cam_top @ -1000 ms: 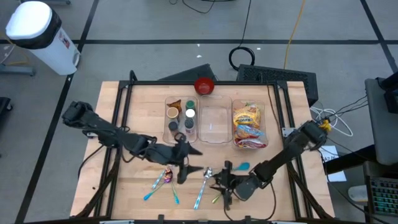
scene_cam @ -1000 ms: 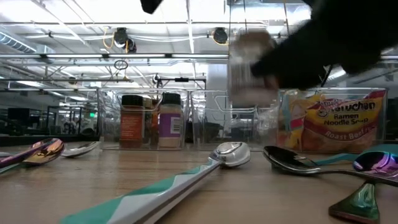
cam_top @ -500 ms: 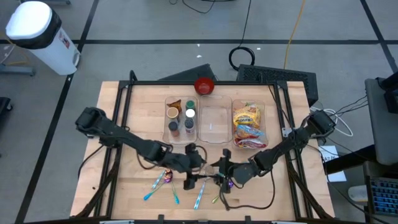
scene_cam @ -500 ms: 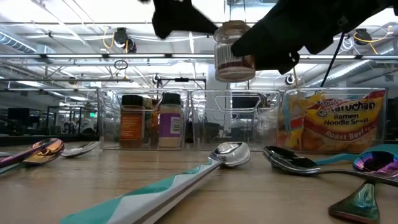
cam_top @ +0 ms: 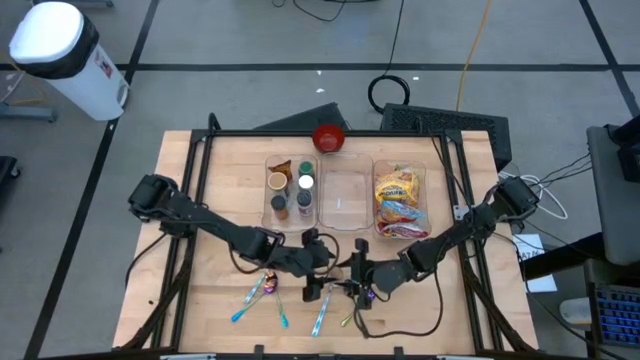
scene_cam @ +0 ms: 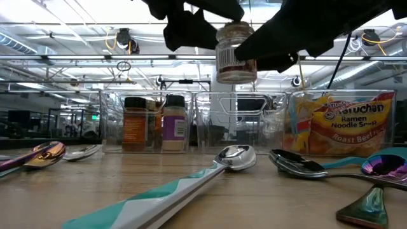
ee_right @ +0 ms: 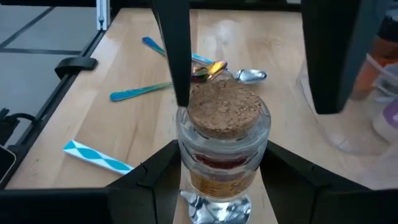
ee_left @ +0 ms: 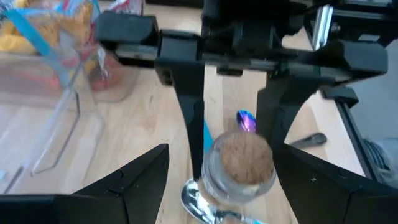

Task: Pick & Place Food Item
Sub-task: Put the brown seasoning bottle into the left transparent bin

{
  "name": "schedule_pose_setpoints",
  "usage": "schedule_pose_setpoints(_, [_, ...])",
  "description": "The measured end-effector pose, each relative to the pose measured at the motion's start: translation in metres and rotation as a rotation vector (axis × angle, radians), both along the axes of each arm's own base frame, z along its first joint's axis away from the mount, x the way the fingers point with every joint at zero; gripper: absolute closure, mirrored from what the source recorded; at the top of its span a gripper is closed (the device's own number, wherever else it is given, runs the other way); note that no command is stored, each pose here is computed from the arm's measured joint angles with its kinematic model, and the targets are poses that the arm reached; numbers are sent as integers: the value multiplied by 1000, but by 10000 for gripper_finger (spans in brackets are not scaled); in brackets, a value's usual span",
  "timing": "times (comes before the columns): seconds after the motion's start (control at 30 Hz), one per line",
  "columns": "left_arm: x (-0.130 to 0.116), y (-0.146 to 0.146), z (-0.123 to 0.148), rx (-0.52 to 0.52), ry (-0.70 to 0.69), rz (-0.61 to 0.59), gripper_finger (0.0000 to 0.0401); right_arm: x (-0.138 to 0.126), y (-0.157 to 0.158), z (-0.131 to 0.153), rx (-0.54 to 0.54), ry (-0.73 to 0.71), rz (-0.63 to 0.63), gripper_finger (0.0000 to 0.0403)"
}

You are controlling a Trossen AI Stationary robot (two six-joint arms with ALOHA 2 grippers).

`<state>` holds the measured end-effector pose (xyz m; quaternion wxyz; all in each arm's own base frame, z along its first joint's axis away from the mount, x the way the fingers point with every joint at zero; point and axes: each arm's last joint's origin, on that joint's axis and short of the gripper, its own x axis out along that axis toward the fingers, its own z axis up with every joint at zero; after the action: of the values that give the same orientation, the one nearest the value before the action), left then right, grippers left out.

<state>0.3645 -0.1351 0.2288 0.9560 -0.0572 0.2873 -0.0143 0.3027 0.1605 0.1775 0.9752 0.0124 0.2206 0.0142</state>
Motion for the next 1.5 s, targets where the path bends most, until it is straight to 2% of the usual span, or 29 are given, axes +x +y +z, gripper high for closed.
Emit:
schedule_pose_setpoints(0.2, [0,-1,0,7,-5,6,112,3,-3,1,-2,-8,14,220])
schedule_pose_setpoints(0.43, [-3,-6,-2,19,23,-39,112,4,-4,3,7,-25,7,220])
schedule_pose_setpoints(0.77, [-3,-2,-3,33,30,-14,116,5,-4,5,22,-52,1,220])
schedule_pose_setpoints(0.87, [-2,-2,-3,36,27,-20,147,5,-4,5,21,-53,0,220])
schedule_pose_setpoints(1.0, [-1,-2,-1,35,8,-21,225,5,-5,5,28,-49,-5,220])
schedule_pose_setpoints(1.03, [-1,-1,-1,34,4,-21,229,5,-5,5,30,-48,-6,218])
schedule_pose_setpoints(1.13, [-4,2,7,49,-10,-9,229,5,-5,5,22,-40,-11,205])
schedule_pose_setpoints(1.23, [-15,2,26,72,-52,52,229,3,-5,9,2,-48,-18,184])
schedule_pose_setpoints(1.37, [-35,2,57,125,-137,153,229,-5,-1,9,6,11,53,162])
schedule_pose_setpoints(1.5, [-57,5,64,180,-106,237,229,-14,-4,32,50,-10,93,151])
